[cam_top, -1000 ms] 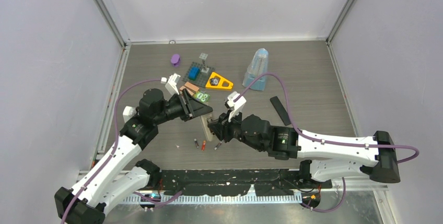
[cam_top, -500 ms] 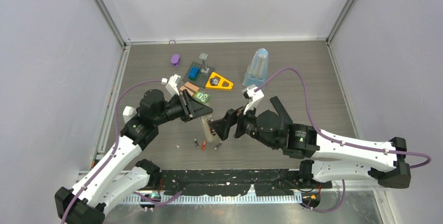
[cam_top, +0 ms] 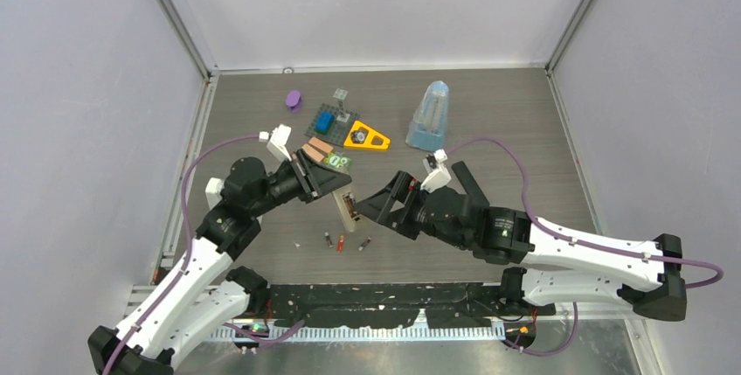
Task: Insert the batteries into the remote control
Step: Load the battery into the remote control.
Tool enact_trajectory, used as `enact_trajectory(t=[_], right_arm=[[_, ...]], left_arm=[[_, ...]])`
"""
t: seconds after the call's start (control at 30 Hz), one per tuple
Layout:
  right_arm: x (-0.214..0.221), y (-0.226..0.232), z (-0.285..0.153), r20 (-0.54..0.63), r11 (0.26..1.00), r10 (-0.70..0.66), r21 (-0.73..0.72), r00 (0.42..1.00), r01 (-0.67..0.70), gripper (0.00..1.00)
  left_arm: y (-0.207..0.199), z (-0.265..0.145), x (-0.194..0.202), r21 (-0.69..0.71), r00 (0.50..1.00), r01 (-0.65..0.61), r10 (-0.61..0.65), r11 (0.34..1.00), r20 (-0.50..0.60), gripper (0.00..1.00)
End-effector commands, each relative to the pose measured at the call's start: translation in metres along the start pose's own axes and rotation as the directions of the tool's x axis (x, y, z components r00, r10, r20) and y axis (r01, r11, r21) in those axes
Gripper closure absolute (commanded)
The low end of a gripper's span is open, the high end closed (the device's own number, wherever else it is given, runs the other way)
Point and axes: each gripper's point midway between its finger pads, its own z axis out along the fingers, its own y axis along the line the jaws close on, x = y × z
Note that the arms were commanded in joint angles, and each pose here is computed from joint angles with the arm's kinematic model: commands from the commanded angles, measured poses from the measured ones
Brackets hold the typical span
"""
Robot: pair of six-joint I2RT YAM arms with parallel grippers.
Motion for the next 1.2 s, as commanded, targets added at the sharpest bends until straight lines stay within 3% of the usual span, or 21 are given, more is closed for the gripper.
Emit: enact_trajectory(t=[0.0,0.53,0.83,1.17], right_arm=[[-0.012,0.020,-0.010,0.021,0.966,0.254,-0.055,0.967,-0.252,0.05],[-0.009,0.029,0.010,-0.004,0.875,0.472,-0.123,0.882,-0.468,0.05],[-0.014,0.025,0.021,0.009,0.823,0.554,-0.157,0.833,-0.546,0.05],[-0.021,0.025,0.028,0.022,0.815,0.561,-0.186,0.827,-0.548,0.05]], left_arm=[[-0.022,-0.007,-0.021,0.071,0.994,-0.021,0.013,0.997,0.110,1.00],[-0.032,-0.009,-0.026,0.112,0.986,0.079,-0.094,0.991,0.135,1.00],[-0.041,-0.010,-0.022,0.150,0.994,0.032,-0.047,0.988,0.099,1.00],[-0.048,-0.009,-0.014,0.196,0.999,-0.004,-0.007,0.981,0.054,1.00]])
